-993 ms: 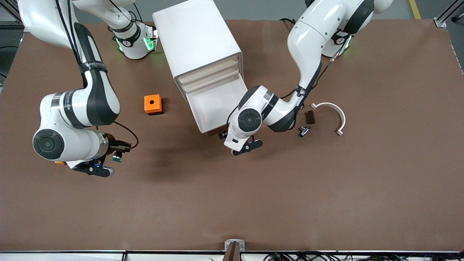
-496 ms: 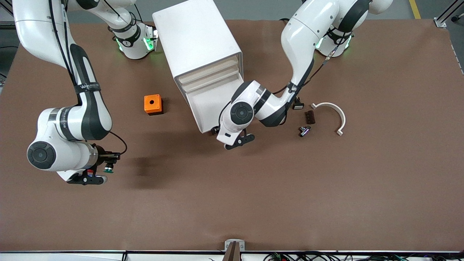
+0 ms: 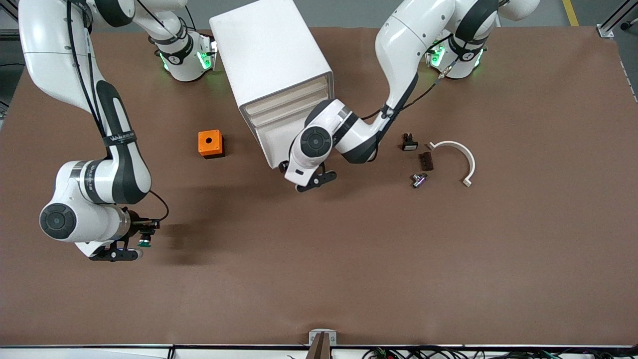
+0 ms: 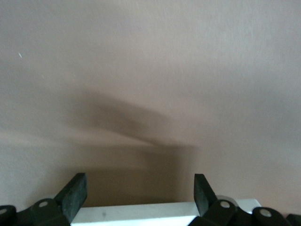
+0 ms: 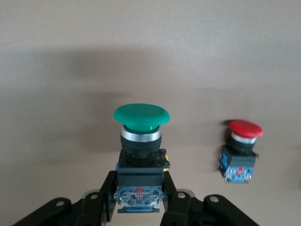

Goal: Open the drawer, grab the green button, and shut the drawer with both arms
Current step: 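Carry the button toward the red button while the left gripper pushes the drawer shut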

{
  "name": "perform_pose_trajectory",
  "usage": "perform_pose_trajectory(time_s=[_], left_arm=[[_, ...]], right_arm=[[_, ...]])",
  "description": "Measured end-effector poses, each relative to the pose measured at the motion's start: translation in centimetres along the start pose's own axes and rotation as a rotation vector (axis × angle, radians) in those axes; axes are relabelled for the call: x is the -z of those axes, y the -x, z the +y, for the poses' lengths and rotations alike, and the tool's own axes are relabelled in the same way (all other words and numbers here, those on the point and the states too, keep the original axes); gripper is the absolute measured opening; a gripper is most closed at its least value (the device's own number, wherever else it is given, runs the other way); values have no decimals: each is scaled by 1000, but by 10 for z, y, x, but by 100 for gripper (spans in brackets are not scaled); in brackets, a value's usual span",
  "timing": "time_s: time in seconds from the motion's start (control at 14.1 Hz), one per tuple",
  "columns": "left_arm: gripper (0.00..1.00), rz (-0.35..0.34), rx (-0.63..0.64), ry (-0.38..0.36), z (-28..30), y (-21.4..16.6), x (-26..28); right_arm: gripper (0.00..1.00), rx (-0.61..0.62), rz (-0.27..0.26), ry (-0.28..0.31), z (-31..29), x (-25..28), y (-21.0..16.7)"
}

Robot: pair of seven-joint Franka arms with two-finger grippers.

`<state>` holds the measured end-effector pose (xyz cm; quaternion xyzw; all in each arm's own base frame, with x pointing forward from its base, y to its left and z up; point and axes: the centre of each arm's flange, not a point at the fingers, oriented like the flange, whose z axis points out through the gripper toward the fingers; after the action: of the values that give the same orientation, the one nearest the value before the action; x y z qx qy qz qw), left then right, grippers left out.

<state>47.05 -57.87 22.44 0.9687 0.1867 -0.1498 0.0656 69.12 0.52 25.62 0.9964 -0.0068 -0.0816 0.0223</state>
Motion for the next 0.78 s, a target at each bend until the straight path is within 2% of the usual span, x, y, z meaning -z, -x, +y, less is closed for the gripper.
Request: perform_pose_trajectory(time_s=[0.43, 0.78], left_arm=[[100, -46, 10, 5, 9, 30, -9], [100, -78, -1, 3, 16, 60, -20]], right_arm=[[42, -12, -38, 0, 10, -41, 4], [42, -13, -63, 0, 11, -55, 8]])
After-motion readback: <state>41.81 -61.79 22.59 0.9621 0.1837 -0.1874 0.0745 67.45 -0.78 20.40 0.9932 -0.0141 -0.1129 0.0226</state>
